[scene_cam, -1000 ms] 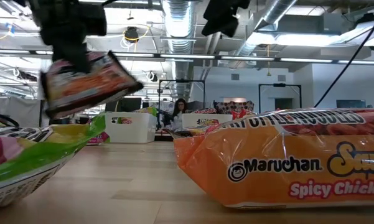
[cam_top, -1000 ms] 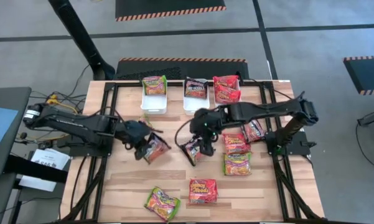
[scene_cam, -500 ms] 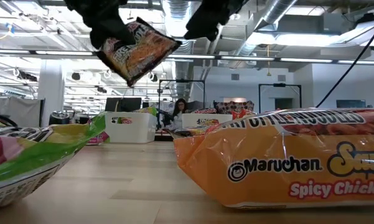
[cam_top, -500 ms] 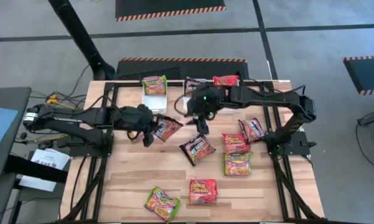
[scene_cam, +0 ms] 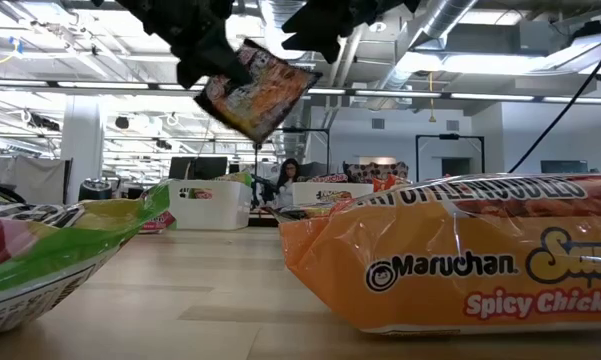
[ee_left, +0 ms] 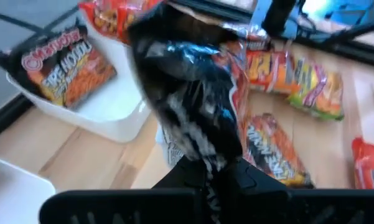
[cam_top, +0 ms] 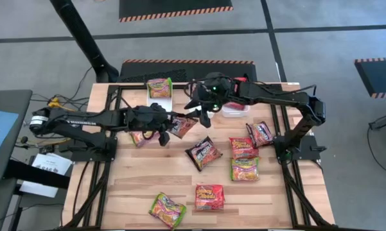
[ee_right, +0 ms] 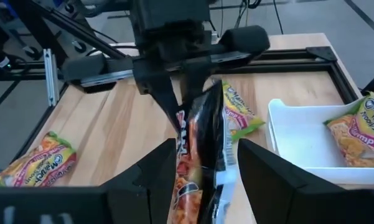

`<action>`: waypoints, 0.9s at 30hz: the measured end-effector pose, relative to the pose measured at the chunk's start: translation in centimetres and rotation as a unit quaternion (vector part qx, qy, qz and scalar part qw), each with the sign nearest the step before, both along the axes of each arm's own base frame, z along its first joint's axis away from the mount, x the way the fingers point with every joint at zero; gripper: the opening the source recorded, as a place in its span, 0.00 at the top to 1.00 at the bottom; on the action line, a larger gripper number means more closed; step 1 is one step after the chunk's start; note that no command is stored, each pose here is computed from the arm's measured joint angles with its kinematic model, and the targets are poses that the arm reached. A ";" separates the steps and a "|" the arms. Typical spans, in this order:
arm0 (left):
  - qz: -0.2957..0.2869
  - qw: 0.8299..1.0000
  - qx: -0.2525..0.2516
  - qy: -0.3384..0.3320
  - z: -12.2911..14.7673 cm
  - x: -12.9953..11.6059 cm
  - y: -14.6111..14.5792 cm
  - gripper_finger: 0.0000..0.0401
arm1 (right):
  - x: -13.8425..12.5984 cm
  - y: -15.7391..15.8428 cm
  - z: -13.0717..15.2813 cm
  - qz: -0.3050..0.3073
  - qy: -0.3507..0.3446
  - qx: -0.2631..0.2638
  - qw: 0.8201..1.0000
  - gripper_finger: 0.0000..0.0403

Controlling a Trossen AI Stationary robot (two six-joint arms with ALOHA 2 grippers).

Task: Sort Maruchan noodles
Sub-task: Put the black noodle pack into the middle white bin

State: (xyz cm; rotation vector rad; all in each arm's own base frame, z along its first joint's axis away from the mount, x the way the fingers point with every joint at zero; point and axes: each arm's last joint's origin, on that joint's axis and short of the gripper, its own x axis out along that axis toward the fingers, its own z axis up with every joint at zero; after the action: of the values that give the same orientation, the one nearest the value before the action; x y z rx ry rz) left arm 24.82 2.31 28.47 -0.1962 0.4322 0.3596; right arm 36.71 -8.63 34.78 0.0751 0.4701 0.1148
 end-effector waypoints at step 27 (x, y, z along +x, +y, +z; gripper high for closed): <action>-0.005 0.991 0.113 -0.070 1.4 1.3 0.8 1.00 | -0.4 -0.2 -0.4 -0.021 0.033 0.044 0.998 0.51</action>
State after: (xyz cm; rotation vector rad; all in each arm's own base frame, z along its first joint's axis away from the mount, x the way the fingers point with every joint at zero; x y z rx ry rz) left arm 26.16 3.13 29.90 0.0025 0.2503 0.3798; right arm 36.32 -8.82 34.38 0.1745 0.5283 0.0926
